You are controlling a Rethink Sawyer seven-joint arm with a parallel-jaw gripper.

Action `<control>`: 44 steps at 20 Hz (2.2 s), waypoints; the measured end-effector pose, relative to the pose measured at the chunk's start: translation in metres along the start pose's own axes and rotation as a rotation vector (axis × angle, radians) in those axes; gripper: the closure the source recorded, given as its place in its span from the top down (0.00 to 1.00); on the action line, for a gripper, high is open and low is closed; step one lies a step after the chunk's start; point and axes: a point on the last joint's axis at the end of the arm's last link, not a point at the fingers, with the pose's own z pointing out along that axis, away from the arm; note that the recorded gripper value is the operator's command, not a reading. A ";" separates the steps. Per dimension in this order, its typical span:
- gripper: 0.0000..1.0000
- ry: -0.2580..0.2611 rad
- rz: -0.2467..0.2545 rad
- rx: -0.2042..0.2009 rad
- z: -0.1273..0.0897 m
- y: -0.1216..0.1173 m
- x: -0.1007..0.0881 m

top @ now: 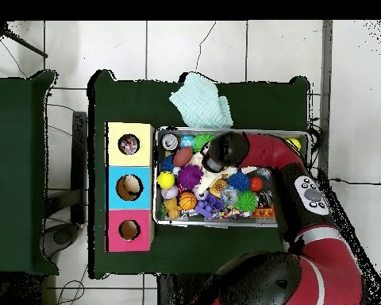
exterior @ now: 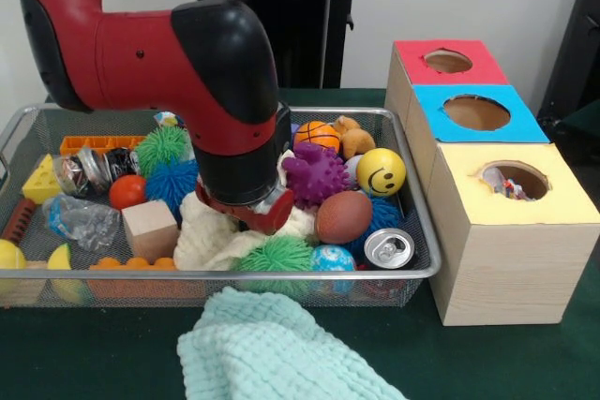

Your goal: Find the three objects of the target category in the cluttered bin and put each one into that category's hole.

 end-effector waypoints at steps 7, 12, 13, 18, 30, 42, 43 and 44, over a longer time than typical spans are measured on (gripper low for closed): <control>0.00 -0.019 -0.028 0.018 -0.007 0.011 0.005; 0.00 -0.033 -0.043 0.022 -0.022 0.016 0.009; 0.00 -0.036 -0.046 0.023 -0.026 0.016 0.010; 0.00 -0.062 -0.054 0.022 -0.056 0.018 0.013; 0.00 -0.140 -0.015 -0.010 -0.157 0.028 0.000; 0.00 -0.211 0.002 0.001 -0.258 0.029 0.000; 0.00 -0.214 0.005 0.000 -0.267 0.029 0.002; 0.00 -0.217 0.008 -0.003 -0.276 0.030 0.004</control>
